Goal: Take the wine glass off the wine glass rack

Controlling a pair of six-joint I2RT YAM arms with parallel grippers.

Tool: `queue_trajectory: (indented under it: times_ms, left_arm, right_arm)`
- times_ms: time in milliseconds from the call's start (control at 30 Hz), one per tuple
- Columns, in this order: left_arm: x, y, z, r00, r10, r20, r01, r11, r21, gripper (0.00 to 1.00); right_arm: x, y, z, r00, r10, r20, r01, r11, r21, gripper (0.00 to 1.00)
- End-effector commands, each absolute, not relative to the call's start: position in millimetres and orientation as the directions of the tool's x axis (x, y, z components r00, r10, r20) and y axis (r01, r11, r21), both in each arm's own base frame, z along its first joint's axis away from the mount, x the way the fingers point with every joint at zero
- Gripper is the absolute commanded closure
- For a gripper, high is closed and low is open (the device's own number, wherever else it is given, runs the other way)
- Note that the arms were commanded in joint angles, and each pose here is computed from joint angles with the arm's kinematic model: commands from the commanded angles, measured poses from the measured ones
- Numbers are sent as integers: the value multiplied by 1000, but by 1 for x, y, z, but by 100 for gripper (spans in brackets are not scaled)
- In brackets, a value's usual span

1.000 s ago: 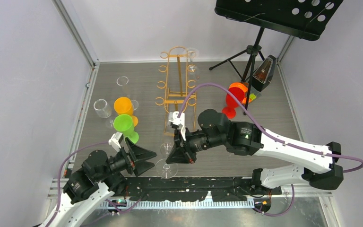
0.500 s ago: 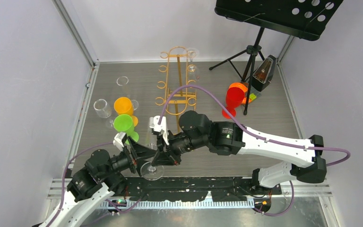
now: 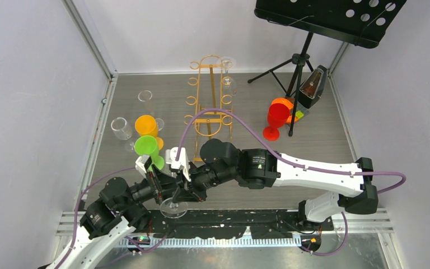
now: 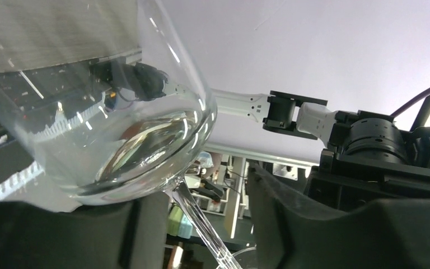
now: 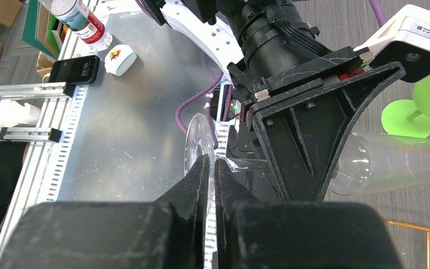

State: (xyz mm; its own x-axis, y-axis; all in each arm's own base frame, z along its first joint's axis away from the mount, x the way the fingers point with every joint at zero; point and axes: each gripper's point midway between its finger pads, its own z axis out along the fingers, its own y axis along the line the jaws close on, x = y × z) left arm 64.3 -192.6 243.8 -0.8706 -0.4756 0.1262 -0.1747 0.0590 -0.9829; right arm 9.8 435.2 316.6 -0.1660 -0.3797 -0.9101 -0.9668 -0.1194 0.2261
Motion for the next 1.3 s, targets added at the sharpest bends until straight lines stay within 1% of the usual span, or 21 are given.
queue_trajectory:
  times_ms: [0, 300, 533, 700, 767, 800, 833, 900, 1100, 1267]
  left_arm:
    - [39, -174, 288, -898, -438, 32, 21, -116, -993, 55]
    - [36, -174, 293, -904, -428, 13, 46, -128, -991, 86]
    - [37, -175, 291, -903, -429, 5, 51, -119, -992, 100]
    - [38, -175, 288, -901, -433, -21, 72, -103, -992, 100]
    - [38, -176, 287, -900, -434, -43, 91, -91, -992, 100]
    - [37, -176, 287, -900, -432, -58, 105, -85, -991, 100]
    - [37, -177, 286, -901, -428, -72, 114, -72, -991, 100]
    - [35, -177, 285, -902, -419, -106, 139, -49, -989, 100]
    - [28, -180, 275, -904, -368, -217, 218, 41, -975, 100]
    - [20, -186, 262, -903, -273, -331, 314, 106, -944, 100]
  right_arm:
    - [11, 446, 368, -86, -218, -972, -981, -151, 120, 94]
    - [12, 444, 363, -71, -226, -971, -985, -135, 103, 94]
    - [12, 439, 356, -64, -246, -967, -987, -124, 97, 94]
    - [14, 433, 343, -39, -272, -961, -991, -114, 72, 93]
    - [14, 429, 340, -36, -278, -960, -991, -113, 70, 85]
    - [14, 426, 338, -36, -280, -959, -991, -111, 69, 74]
    - [14, 424, 338, -35, -280, -959, -992, -109, 68, 72]
    - [15, 419, 338, -33, -278, -960, -993, -99, 62, 64]
    - [21, 400, 348, -37, -263, -964, -997, -51, 52, 53]
    - [33, 383, 348, -58, -262, -963, -998, 36, 50, 46]
